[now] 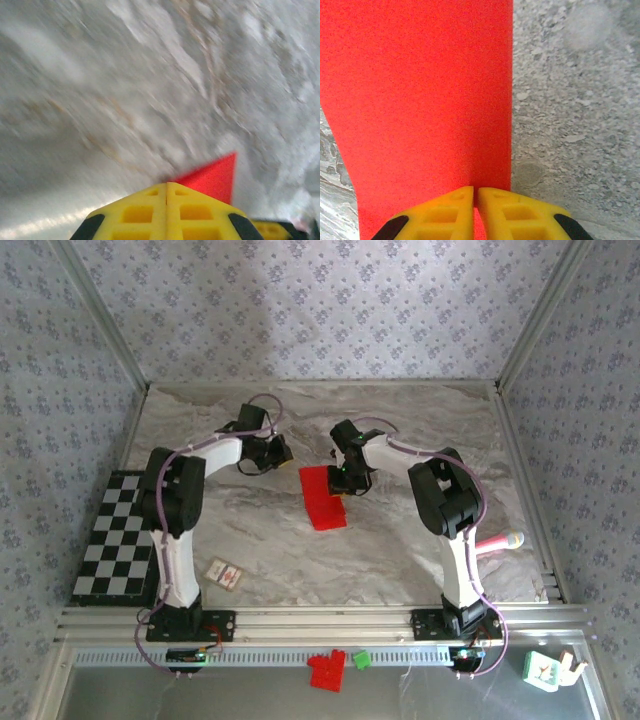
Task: Fold a paper plane with a square sheet of paper (pick it up from the middle)
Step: First fold the square sheet of paper in half at the center of the table.
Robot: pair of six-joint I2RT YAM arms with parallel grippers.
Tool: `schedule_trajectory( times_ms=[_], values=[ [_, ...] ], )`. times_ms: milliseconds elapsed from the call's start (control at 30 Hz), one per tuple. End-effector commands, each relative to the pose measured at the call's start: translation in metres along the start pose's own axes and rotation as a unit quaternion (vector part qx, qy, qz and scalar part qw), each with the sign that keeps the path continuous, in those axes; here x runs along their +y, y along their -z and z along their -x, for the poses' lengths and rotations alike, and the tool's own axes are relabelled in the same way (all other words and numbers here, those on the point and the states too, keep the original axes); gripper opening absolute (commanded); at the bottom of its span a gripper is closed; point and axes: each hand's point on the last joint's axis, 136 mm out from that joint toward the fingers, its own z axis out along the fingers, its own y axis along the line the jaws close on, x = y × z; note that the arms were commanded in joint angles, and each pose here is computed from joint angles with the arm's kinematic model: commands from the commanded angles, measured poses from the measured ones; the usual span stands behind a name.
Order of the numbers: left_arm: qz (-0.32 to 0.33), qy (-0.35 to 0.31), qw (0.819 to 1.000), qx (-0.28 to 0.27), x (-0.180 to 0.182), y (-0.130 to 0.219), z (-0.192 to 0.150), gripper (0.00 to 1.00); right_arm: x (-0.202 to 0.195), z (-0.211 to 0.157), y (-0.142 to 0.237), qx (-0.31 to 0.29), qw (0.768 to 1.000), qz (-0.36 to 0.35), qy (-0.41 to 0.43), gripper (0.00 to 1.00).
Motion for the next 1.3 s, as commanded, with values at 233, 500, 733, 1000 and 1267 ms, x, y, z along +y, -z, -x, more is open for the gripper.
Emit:
schedule_trajectory(
  times_ms=[233,500,733,1000,1267],
  values=[
    [-0.035,0.036,0.990,0.130,-0.035,-0.011,-0.119,0.07,-0.099,-0.072,-0.058,0.120,0.977,-0.161,-0.068,0.13],
    [0.009,0.030,0.979,0.201,-0.012,-0.020,-0.159,0.06,-0.100,-0.074,-0.060,0.122,0.977,-0.161,-0.069,0.13],
    [0.074,0.013,0.976,0.202,0.027,-0.020,-0.168,0.06,-0.103,-0.077,-0.062,0.126,0.976,-0.163,-0.072,0.13],
    [0.120,0.031,0.964,0.236,0.070,0.016,-0.193,0.06,-0.106,-0.076,-0.061,0.124,0.976,-0.168,-0.068,0.13],
    [-0.035,0.003,0.982,0.185,-0.027,0.036,-0.153,0.07,-0.106,-0.074,-0.062,0.122,0.976,-0.166,-0.071,0.13]
  ],
)
